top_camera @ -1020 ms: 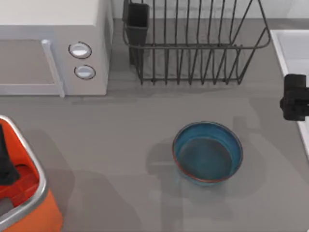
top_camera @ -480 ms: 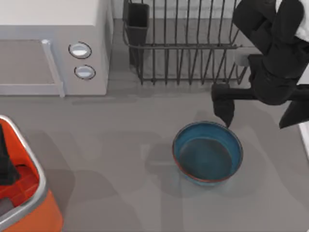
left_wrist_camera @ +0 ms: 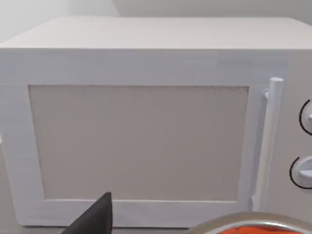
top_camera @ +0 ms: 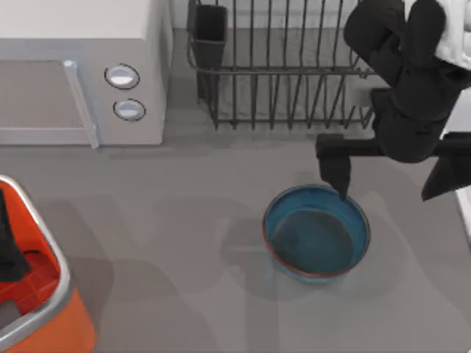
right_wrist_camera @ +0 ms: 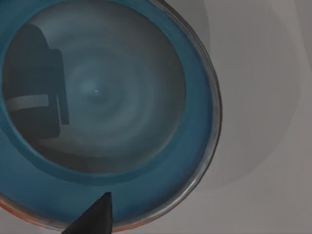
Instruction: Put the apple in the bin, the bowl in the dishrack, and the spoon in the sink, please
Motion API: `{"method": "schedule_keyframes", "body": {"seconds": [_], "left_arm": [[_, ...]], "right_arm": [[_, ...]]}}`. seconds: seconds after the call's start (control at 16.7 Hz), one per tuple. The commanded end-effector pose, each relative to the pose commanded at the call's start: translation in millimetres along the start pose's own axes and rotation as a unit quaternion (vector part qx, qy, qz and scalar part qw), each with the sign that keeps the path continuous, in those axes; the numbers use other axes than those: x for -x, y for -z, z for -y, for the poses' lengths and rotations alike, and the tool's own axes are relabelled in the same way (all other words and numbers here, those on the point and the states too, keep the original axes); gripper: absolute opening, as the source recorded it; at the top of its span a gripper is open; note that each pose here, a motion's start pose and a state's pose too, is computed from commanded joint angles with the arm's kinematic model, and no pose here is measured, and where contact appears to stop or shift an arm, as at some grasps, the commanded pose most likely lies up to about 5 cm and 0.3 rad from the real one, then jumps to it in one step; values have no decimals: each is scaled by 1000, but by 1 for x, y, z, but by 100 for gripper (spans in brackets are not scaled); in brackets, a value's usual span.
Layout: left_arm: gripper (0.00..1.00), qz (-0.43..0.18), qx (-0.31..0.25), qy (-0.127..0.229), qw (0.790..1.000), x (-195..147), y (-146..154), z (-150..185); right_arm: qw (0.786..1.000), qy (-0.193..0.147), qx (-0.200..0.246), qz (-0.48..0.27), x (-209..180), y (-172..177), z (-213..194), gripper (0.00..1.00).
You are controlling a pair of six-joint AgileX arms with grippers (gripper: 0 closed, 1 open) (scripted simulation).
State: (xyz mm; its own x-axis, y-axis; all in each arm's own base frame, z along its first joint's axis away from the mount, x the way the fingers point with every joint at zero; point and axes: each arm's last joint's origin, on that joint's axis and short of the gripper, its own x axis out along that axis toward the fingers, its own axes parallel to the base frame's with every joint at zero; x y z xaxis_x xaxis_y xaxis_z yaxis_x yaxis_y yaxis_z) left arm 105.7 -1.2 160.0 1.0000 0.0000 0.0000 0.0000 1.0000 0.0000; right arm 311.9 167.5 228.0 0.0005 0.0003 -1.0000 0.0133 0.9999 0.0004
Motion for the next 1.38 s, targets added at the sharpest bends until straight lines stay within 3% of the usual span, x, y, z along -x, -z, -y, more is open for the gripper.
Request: {"method": "schedule_keyframes", "body": {"seconds": [0.54, 0.84, 1.38], "left_arm": [[100, 0, 0, 0, 1000, 0, 0, 0], [100, 0, 0, 0, 1000, 0, 0, 0], [100, 0, 0, 0, 1000, 0, 0, 0]], "right_arm": [[1000, -1, 2, 3, -90, -1, -2, 100], [1000, 0, 2, 0, -99, 1, -2, 100], [1000, 0, 2, 0, -99, 1, -2, 32]]}}
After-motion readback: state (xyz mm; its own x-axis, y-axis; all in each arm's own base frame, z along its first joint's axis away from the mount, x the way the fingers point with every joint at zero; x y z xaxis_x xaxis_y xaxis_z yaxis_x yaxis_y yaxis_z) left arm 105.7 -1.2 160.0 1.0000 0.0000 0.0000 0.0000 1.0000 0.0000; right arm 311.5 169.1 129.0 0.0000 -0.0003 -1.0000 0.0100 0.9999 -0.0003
